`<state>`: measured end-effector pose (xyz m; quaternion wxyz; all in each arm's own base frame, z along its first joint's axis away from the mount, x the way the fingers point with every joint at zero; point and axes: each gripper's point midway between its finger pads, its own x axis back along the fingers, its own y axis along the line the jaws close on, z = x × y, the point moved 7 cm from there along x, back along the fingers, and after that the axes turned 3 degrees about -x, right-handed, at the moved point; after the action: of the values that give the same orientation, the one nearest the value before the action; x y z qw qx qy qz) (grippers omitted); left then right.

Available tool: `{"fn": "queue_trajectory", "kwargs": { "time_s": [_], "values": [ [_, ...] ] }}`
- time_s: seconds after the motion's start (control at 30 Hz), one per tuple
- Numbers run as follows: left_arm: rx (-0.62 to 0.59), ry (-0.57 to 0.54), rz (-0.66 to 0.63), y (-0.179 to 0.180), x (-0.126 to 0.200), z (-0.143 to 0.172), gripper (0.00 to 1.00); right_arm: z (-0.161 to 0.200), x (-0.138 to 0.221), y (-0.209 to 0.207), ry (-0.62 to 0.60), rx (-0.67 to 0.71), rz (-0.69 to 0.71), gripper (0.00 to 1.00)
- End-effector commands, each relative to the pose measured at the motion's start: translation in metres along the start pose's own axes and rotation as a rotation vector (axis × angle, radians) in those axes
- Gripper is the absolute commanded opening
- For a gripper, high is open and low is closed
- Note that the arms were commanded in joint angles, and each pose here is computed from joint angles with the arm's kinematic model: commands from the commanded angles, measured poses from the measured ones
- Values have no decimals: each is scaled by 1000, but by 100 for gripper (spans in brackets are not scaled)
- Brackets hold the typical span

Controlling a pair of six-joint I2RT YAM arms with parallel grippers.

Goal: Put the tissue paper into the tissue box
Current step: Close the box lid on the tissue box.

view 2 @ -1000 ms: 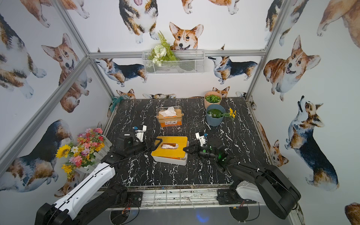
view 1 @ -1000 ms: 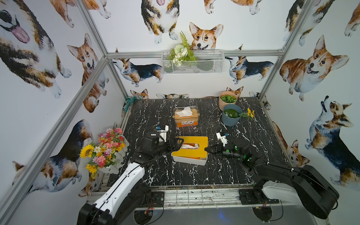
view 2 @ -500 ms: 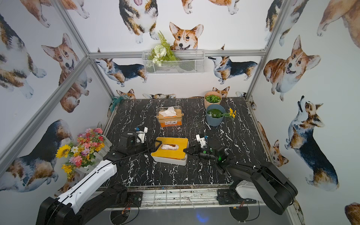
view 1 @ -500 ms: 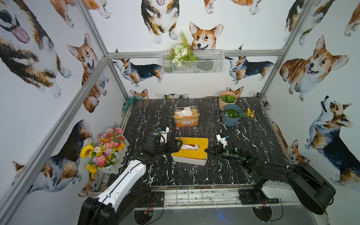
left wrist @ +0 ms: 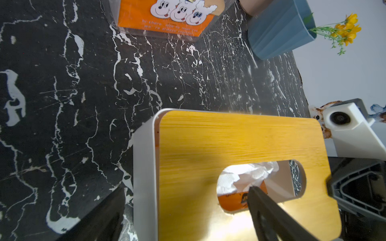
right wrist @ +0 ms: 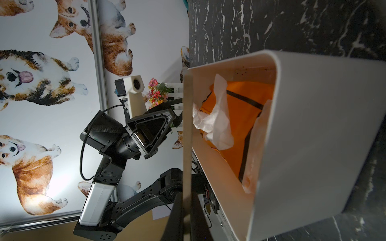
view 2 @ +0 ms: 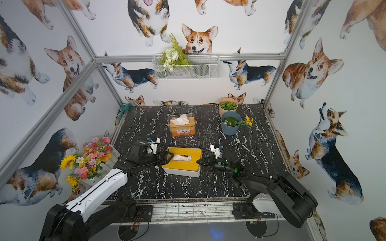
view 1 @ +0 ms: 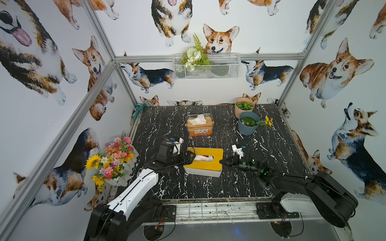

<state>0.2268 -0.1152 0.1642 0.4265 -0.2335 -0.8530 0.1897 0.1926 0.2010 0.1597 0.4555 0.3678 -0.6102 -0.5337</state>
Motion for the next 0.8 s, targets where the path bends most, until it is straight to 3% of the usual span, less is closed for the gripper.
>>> {"fn": "queue_trajectory", "kwargs": {
  "time_s": [0.0, 0.77],
  "values": [
    [-19, -7, 28, -4, 0, -3, 95, 1, 0, 10, 15, 51, -56, 0],
    [-19, 39, 71, -5, -7, 2, 90, 1, -5, 9, 60, 60, -89, 0]
  ]
}}
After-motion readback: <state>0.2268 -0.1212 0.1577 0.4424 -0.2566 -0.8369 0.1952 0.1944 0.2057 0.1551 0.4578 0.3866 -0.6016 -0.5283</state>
